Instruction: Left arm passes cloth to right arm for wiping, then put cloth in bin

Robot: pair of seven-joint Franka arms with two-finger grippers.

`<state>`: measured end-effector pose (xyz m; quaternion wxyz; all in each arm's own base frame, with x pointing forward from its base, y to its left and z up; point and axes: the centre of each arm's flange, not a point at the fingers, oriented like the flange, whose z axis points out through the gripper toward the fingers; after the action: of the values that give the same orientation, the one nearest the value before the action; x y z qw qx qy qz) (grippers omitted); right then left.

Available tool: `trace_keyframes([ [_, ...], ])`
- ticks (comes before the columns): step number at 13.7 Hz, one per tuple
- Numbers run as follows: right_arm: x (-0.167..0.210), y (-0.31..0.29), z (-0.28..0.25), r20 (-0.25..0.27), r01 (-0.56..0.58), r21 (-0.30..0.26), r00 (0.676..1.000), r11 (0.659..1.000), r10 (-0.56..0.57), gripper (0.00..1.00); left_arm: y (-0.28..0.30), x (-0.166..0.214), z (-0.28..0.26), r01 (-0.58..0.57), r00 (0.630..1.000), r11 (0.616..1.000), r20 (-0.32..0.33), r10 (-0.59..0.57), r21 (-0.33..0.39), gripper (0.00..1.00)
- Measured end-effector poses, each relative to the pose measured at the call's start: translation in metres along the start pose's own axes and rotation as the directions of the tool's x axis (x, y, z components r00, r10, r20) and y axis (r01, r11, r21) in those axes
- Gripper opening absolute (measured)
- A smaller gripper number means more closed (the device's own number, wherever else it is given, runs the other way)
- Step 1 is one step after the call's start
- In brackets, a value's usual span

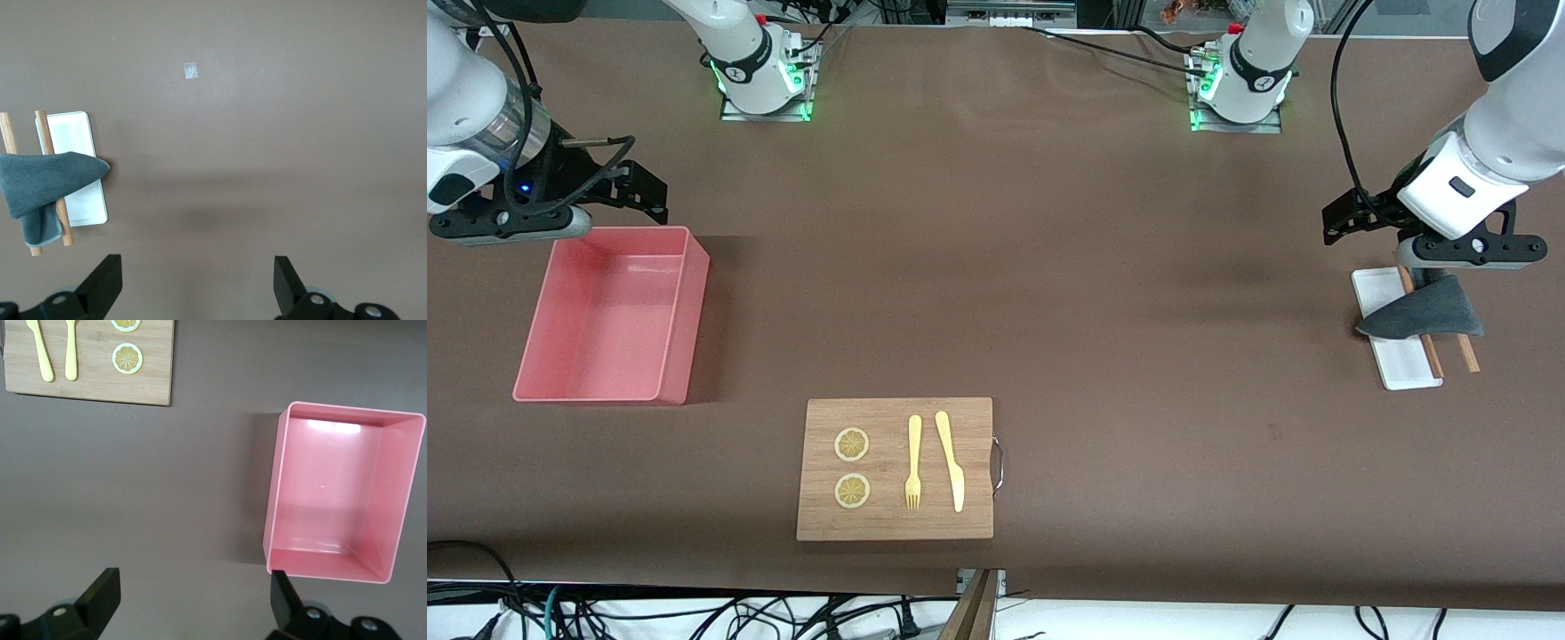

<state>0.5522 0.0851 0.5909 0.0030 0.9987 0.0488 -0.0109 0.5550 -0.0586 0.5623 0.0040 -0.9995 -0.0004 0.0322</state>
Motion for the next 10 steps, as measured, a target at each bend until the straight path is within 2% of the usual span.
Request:
trace_keyframes([
  [10, 0.0000, 0.0000, 0.0000, 0.000, 0.000, 0.000, 1.000, 1.000, 0.000, 1.00, 0.0014, 0.0041, 0.0036, -0.003, 1.000, 1.000, 0.006, 0.003, -0.002, 1.00],
])
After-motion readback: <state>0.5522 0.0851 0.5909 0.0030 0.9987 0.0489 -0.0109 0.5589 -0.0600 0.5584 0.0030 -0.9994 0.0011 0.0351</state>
